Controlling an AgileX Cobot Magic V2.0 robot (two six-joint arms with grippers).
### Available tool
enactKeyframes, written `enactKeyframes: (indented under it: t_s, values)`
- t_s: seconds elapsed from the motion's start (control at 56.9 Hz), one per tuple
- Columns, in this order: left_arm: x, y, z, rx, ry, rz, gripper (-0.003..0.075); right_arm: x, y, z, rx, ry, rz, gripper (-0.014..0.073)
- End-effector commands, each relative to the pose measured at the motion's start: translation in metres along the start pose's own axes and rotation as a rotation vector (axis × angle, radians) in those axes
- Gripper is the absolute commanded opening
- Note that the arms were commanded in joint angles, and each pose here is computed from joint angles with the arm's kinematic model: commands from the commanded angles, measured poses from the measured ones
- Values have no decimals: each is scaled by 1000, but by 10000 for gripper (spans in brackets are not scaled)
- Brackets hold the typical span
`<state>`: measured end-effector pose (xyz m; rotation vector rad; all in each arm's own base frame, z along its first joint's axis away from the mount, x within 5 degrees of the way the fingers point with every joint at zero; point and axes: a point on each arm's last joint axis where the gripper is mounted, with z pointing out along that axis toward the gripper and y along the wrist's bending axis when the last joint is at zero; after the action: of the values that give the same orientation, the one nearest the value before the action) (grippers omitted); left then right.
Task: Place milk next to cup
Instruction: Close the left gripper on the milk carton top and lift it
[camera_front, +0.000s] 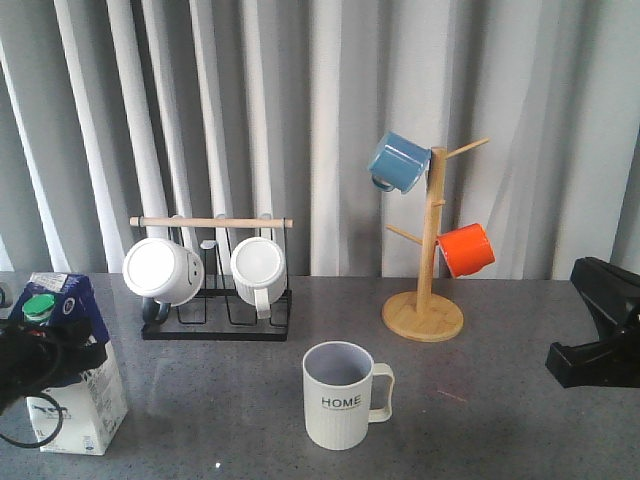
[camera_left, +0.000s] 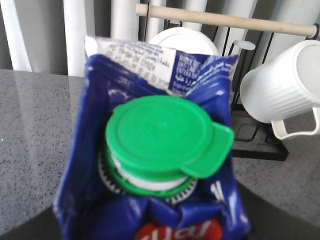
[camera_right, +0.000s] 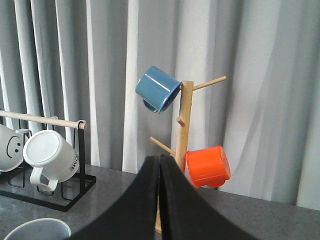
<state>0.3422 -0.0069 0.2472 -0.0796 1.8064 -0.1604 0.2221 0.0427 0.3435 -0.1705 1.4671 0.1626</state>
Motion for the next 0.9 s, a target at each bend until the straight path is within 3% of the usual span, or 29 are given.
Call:
enactKeyframes:
  t_s: [0.0, 0.51, 0.65, 0.879]
  values:
    - [-31, -5, -6, 33, -168, -3, -4, -20, -1, -1, 1, -113, -4, -8]
    - [-43, -8, -15, 38, -190, 17, -7, -20, -1, -1, 1, -113, -4, -8]
    - [-65, -30, -27, 88, -238, 43, -6, -20, -1, -1, 1, -113, -4, -8]
    - [-86, -94, -40, 169, -319, 142, -6, -20, -1, -1, 1, -113, -4, -8]
